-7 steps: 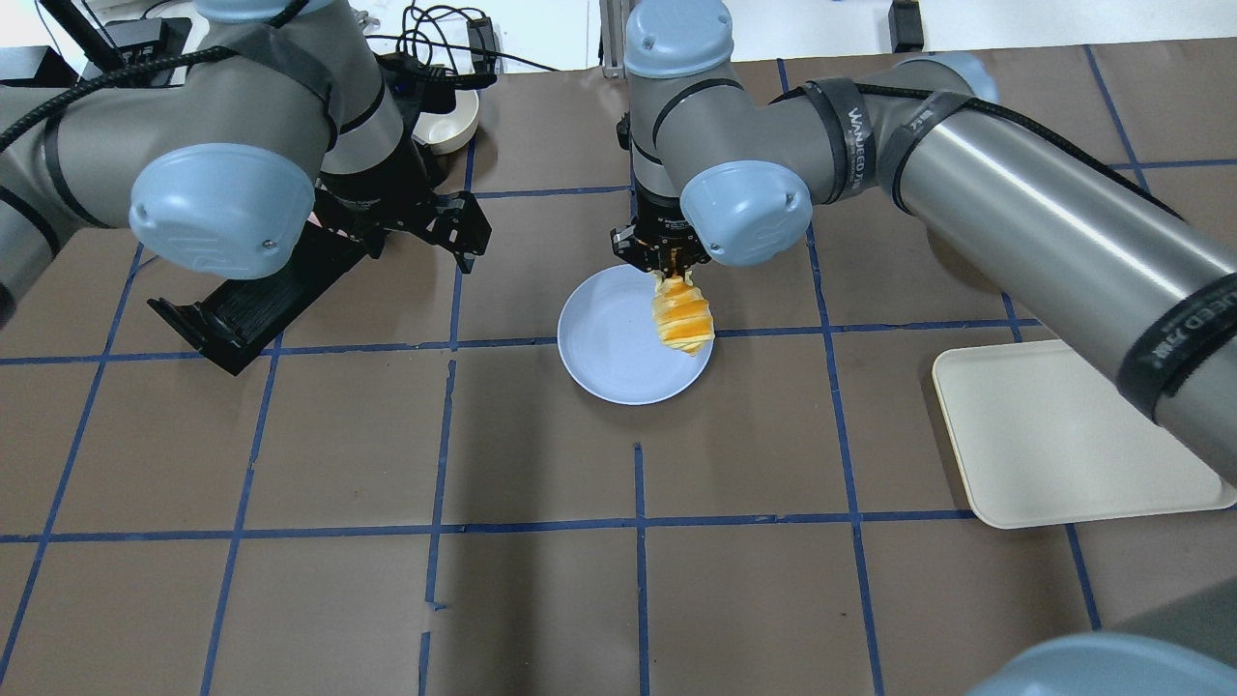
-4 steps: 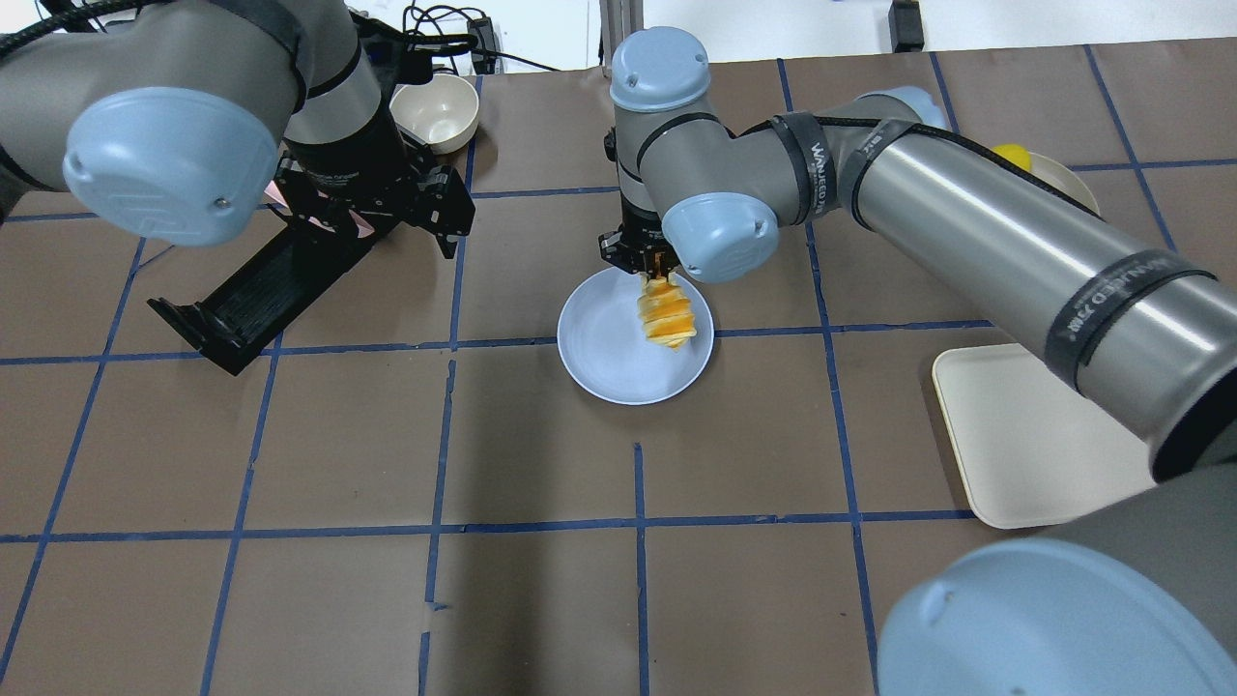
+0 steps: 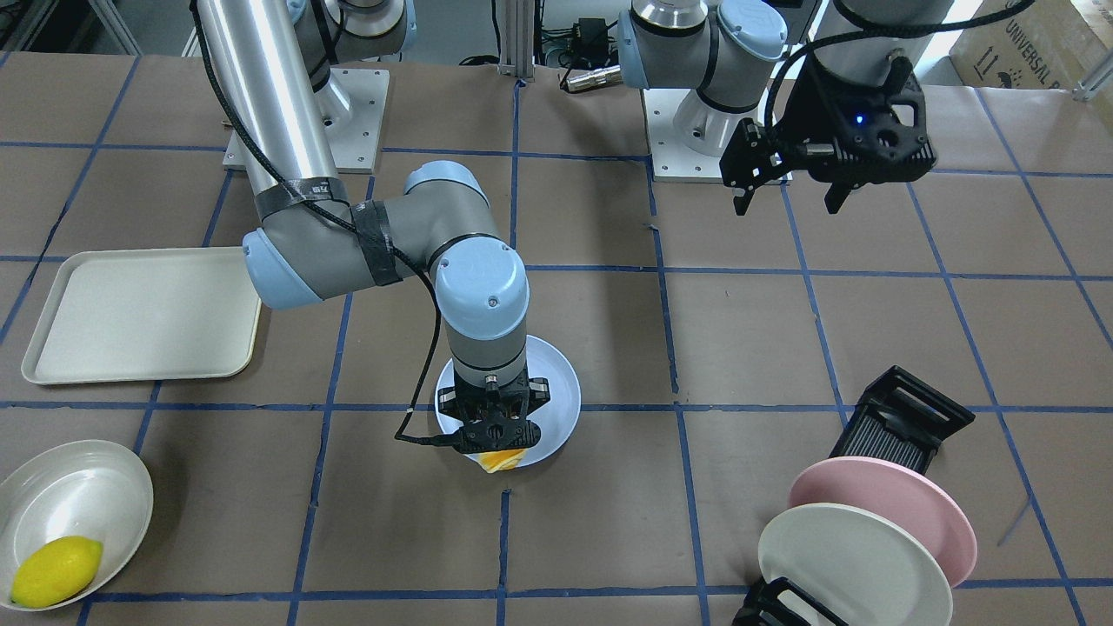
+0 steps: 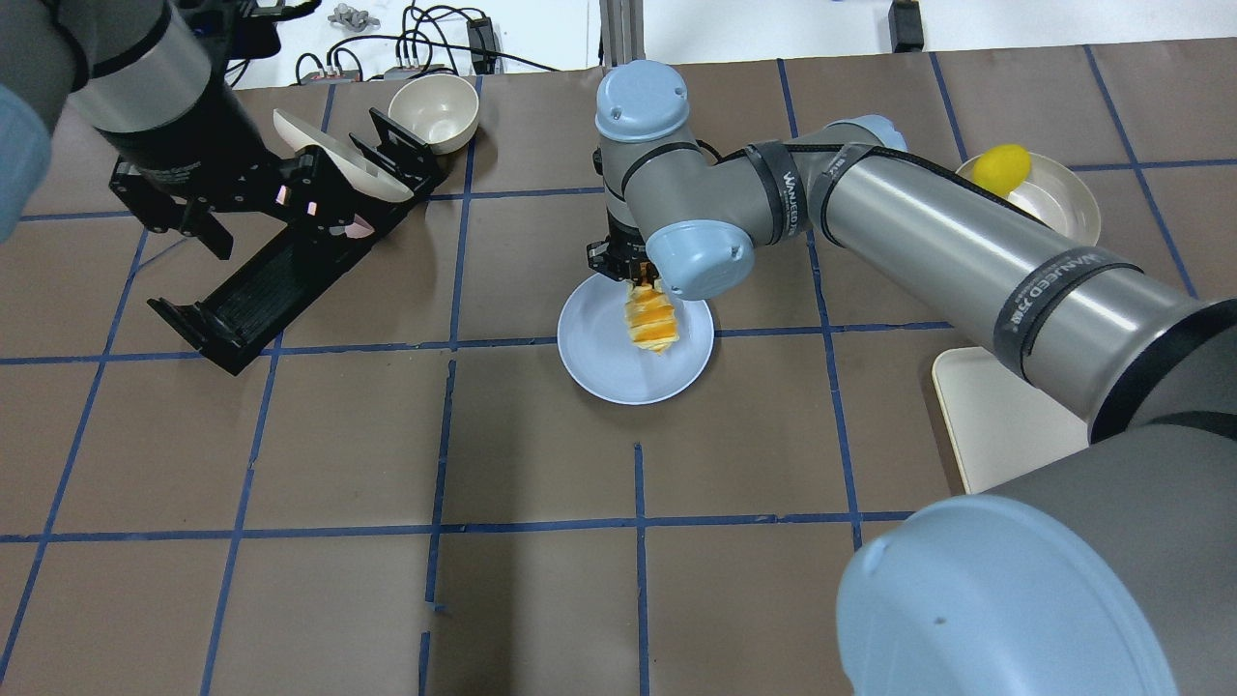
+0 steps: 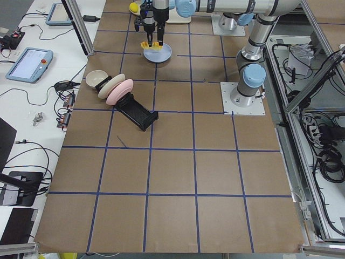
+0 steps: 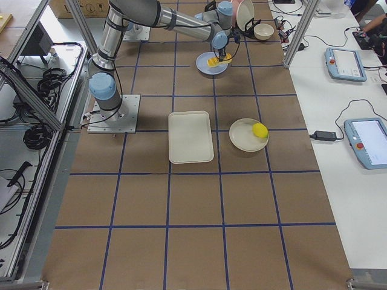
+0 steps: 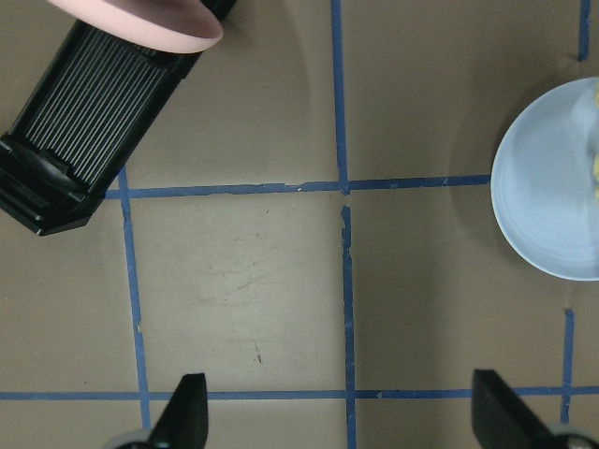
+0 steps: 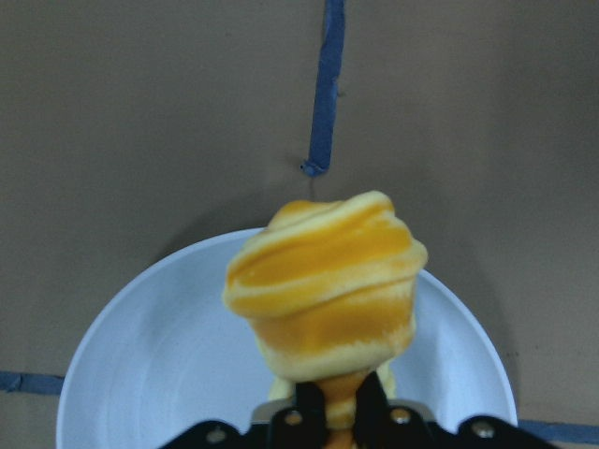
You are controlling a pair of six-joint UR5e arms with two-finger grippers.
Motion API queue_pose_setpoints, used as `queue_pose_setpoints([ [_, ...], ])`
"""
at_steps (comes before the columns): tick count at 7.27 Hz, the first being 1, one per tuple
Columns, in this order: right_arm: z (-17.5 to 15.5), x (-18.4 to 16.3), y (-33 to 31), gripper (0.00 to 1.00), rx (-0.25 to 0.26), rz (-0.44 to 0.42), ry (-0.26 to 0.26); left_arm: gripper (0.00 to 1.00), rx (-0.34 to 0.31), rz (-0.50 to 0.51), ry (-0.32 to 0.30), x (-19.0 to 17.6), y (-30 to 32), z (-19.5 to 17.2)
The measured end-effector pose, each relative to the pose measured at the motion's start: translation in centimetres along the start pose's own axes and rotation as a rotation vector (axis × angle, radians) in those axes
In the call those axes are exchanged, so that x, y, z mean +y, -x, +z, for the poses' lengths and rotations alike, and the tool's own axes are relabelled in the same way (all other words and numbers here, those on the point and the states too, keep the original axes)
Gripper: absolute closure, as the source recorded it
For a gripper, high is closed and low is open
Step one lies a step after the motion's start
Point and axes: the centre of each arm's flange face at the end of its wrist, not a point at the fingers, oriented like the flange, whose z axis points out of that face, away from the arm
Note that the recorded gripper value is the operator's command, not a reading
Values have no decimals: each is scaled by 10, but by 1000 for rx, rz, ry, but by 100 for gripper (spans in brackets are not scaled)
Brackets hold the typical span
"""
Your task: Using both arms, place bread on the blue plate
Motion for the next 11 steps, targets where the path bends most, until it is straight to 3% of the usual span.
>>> queue_pose_setpoints([
  [1,1,2,2,1,3,-2,2,0,31,-15,-3,9,-1,-6],
  [3,-1,7,11,0,4,-15,5,0,90,-33,1,14,-5,-9],
  [6,-21,16,11,0,6,-19,-3,0,99,-39,9,13,-6,-6],
  [8,-62,15,-10,0,4,7,-25,0,99,-41,10,10,-6,-4],
  [11,-123,1,-109,0,10,159,-53,0,83,-48,16,10,-5,-3],
])
